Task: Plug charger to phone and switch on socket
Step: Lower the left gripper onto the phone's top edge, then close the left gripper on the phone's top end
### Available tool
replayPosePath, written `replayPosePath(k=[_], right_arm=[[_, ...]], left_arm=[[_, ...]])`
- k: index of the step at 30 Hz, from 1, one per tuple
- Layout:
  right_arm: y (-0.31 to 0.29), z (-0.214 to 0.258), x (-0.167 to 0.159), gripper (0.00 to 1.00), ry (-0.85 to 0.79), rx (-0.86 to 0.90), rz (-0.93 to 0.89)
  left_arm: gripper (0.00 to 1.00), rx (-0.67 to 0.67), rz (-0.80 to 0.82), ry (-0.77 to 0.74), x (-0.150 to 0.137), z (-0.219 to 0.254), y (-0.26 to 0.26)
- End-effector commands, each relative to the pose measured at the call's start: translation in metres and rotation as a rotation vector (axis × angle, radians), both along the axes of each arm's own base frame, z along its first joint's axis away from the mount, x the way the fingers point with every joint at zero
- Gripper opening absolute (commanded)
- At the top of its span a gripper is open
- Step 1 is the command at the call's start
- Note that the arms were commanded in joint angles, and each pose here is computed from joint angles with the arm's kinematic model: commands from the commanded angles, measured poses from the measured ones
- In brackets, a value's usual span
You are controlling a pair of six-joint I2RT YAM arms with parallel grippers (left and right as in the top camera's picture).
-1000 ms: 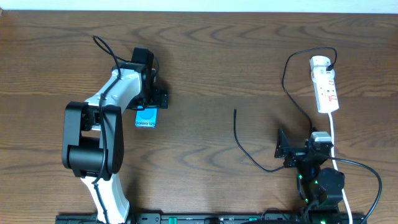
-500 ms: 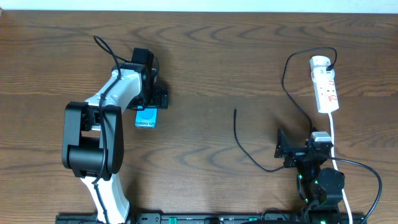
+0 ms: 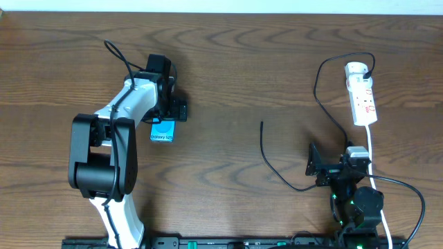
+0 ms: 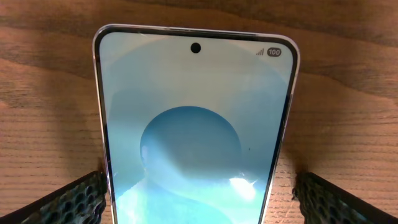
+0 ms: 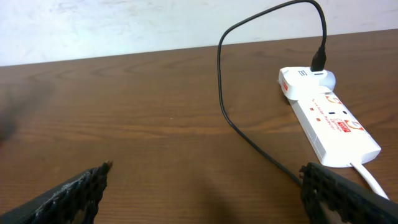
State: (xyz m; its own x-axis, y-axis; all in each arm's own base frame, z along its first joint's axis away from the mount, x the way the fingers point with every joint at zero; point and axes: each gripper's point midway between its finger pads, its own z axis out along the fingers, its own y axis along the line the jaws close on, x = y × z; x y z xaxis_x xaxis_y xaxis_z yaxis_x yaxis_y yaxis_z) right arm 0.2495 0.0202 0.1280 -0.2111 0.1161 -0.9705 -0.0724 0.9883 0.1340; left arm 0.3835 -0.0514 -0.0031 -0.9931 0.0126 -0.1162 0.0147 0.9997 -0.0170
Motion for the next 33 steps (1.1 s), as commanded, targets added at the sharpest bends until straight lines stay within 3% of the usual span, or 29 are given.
replayPosePath(k=[1, 9, 21, 33], right_arm=[[0.0015, -0.0003, -0.0005, 0.99, -0.001, -0.007, 0.007], [0.0015, -0.0003, -0.0005, 0.99, -0.001, -0.007, 0.007], [0.0015, -0.0003, -0.0005, 0.99, -0.001, -0.007, 0.007], [0.0015, -0.0003, -0.0005, 0.99, -0.001, -0.007, 0.007]], left_arm=[[0.98, -0.003, -0.004, 0.044, -0.0122, -0.0120, 0.0015], [0.99, -0.003, -0.003, 0.044, -0.0123, -0.0120, 0.0016], [0.83, -0.004, -0.003, 0.045, -0.0124, -0.0120, 0.0015], [0.75, -0.003, -0.003, 0.050, -0.0136, -0.0121, 0.0017]])
